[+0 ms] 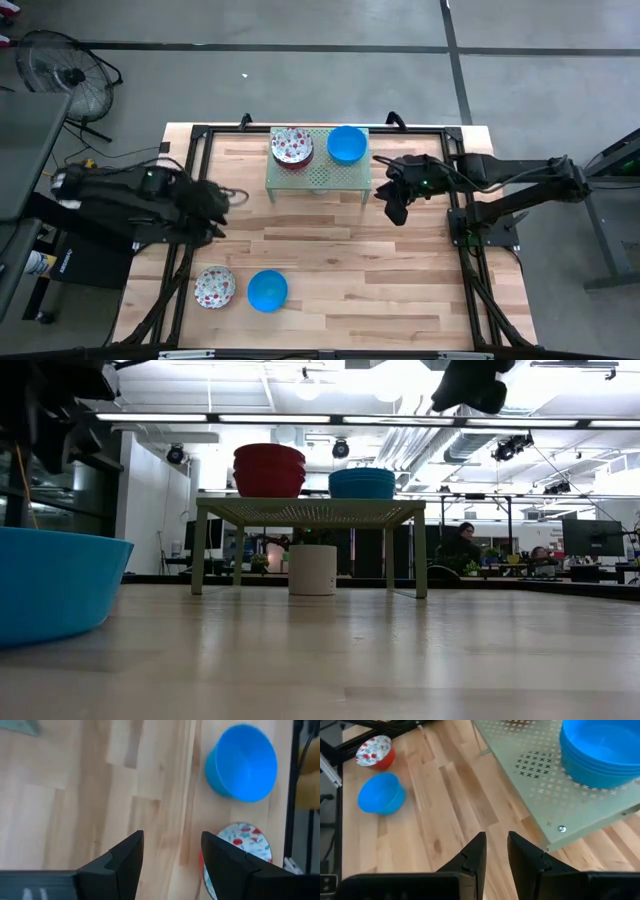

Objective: Pick & Place Mini bowls
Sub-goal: Stack the red patterned bowl on the red patterned bowl on the shelf

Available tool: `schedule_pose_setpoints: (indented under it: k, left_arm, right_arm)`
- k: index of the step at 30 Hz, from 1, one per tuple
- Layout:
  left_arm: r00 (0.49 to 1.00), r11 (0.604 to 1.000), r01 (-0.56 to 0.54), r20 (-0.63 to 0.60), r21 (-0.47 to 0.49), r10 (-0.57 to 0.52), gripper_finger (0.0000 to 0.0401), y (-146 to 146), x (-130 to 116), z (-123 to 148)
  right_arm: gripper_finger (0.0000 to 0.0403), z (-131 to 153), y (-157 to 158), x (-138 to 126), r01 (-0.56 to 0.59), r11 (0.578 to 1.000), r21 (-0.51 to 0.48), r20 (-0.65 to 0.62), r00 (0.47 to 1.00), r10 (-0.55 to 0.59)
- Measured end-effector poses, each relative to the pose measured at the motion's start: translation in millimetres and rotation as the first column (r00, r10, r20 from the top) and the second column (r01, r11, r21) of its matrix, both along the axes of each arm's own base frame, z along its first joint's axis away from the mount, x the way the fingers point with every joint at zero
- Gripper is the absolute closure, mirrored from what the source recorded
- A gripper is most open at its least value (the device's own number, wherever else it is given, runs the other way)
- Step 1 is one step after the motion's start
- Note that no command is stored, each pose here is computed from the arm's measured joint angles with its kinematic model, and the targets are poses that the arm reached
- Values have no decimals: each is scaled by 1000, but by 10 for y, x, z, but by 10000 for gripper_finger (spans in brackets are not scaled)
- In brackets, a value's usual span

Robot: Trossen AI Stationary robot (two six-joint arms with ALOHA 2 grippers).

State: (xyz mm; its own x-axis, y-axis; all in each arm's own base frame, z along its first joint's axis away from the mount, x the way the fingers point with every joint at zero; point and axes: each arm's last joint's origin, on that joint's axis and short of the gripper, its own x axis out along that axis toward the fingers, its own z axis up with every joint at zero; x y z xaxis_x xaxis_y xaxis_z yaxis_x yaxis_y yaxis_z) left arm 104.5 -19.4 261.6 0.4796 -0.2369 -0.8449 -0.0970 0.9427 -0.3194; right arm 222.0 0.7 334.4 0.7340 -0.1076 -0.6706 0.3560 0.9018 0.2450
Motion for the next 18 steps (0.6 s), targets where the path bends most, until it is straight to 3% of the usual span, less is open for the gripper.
schedule_pose_setpoints:
  k: [10, 18]
  left_arm:
    - [972, 986, 166, -168, 10, -162, 206, -555, 106, -167]
    - [962, 987, 158, -228, 26, -148, 206, -804, 11, -234]
  right_arm:
    - [336, 0, 204, -10, -93, 996, 0, 0, 996, 93]
    - [336, 0, 283, -19, -129, 992, -1, 0, 992, 129]
